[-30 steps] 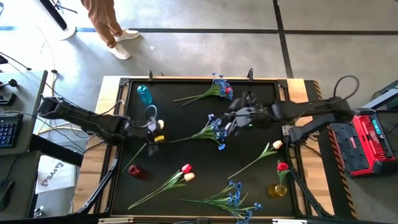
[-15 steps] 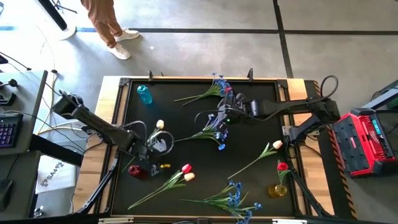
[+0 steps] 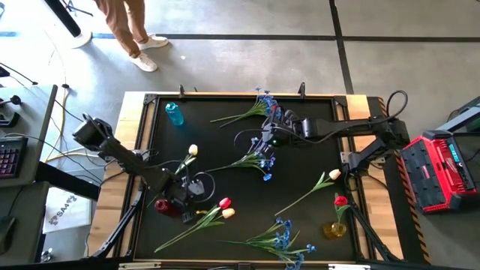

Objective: Sort flowers into vase by color
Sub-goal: Put the bottom red flower into the yellow vase

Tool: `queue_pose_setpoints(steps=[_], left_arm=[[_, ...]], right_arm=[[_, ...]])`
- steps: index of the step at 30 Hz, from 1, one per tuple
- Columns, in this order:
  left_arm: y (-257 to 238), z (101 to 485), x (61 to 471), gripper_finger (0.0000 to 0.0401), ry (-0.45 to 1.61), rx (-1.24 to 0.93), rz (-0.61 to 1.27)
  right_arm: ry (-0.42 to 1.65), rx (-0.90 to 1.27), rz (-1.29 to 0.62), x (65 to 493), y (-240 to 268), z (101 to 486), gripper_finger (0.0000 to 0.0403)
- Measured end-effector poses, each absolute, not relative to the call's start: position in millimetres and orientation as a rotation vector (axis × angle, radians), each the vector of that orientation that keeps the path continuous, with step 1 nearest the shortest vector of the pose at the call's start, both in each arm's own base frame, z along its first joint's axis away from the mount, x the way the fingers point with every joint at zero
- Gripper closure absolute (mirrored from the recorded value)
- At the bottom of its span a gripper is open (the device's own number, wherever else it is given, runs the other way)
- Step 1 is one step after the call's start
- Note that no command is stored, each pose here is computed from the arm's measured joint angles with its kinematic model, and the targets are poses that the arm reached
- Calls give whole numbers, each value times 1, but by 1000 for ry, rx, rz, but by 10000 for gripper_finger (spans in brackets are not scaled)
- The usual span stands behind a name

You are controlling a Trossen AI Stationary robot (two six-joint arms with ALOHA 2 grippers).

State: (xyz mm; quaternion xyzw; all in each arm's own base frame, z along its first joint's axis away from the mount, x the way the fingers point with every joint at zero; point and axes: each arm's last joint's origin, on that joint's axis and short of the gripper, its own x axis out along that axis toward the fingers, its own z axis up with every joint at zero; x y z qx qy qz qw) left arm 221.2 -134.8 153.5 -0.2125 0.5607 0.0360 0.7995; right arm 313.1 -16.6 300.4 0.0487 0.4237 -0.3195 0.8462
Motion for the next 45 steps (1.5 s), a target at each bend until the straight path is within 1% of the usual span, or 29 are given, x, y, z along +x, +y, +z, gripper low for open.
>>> queue_pose_setpoints(steps=[4, 14, 20, 28, 31, 41, 43, 45], left_arm=[[-142, 147, 226, 275, 1242, -448, 43], [-158, 159, 249, 275, 1195, -394, -36], [-161, 140, 252, 275, 1251, -361, -3], [-161, 136, 252, 278, 1266, -361, 25], [-160, 135, 252, 294, 1265, -344, 25], [-153, 134, 255, 389, 1270, -328, 38], [-150, 134, 257, 398, 1272, -334, 41], [-148, 135, 258, 398, 1269, -333, 42]], right_arm=[[897, 100, -673, 313, -17, 300, 279], [901, 98, -674, 313, -17, 300, 279], [913, 100, -679, 311, -17, 299, 279], [915, 102, -680, 311, -16, 299, 279], [916, 101, -680, 311, -16, 299, 279], [977, 114, -708, 304, -14, 296, 279], [993, 104, -704, 303, -11, 295, 279], [1008, 102, -702, 301, -8, 294, 279]])
